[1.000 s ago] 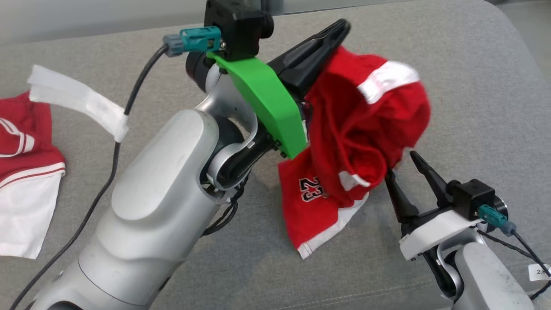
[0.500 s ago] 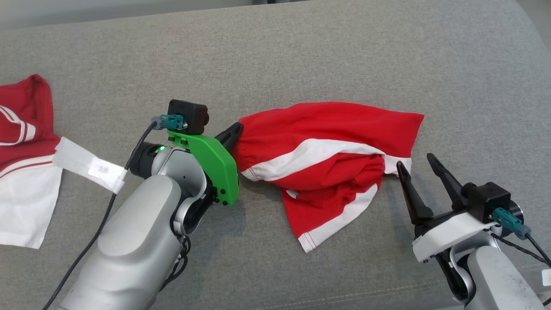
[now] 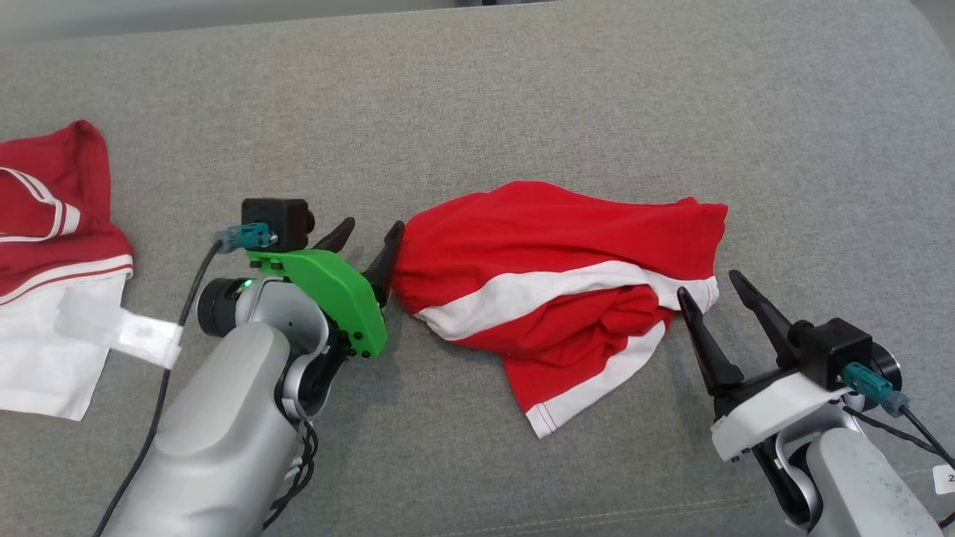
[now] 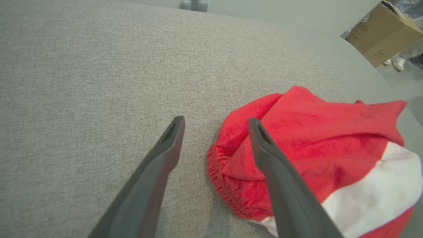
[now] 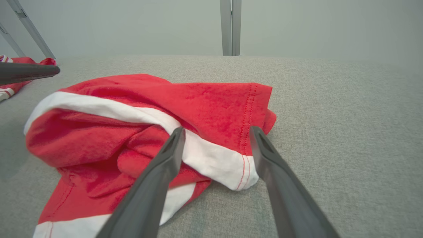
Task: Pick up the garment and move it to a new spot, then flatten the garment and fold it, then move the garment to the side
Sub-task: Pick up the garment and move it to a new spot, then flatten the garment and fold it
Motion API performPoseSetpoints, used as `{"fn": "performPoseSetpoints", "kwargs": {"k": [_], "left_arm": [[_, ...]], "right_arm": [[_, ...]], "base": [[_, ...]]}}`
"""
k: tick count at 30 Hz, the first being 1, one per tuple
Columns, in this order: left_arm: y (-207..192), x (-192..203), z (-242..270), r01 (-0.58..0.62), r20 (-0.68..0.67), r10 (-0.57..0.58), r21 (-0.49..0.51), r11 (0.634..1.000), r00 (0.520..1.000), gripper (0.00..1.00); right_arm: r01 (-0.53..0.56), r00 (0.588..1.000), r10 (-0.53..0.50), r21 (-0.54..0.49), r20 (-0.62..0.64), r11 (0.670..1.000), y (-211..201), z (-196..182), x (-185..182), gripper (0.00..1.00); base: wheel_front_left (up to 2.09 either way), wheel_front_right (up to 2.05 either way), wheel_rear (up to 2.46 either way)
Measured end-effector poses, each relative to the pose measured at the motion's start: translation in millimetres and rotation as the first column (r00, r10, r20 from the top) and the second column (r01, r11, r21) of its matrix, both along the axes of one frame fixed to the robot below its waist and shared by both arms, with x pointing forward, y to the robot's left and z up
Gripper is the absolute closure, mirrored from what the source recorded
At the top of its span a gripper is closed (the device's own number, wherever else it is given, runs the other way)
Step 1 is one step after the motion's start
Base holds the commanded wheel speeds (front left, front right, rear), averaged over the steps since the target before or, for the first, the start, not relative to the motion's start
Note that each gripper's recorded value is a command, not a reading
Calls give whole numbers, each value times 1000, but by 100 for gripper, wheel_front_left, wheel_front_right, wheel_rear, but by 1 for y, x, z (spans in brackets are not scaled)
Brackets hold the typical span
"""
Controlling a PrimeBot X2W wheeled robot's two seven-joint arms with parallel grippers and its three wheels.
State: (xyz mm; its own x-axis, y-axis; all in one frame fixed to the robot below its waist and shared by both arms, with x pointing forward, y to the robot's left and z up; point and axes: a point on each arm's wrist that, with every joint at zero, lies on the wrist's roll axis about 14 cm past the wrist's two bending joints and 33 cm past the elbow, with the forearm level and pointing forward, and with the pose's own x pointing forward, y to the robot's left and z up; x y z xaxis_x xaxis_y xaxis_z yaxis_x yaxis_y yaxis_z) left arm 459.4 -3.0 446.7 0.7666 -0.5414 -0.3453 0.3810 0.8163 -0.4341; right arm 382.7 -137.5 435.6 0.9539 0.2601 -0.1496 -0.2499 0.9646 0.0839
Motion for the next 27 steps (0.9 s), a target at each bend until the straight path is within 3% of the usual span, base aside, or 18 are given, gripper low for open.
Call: {"fn": "performPoseSetpoints", "kwargs": {"k": [11, 17, 27], "left_arm": [[30, 1, 18, -179, 35, 188, -180, 967, 982, 0], [20, -24, 2, -137, -3, 140, -213, 967, 990, 0], [14, -70, -34, -43, -122, 18, -207, 977, 992, 0]], "right_arm": [[27, 998, -29, -37, -53, 999, -18, -14, -25, 0], [68, 995, -72, -62, -72, 996, -37, -21, -21, 0], [-8, 994, 0, -75, -113, 997, -21, -36, -6, 0]], "base": [[0, 0, 0], [0, 0, 0], [0, 0, 0]]}}
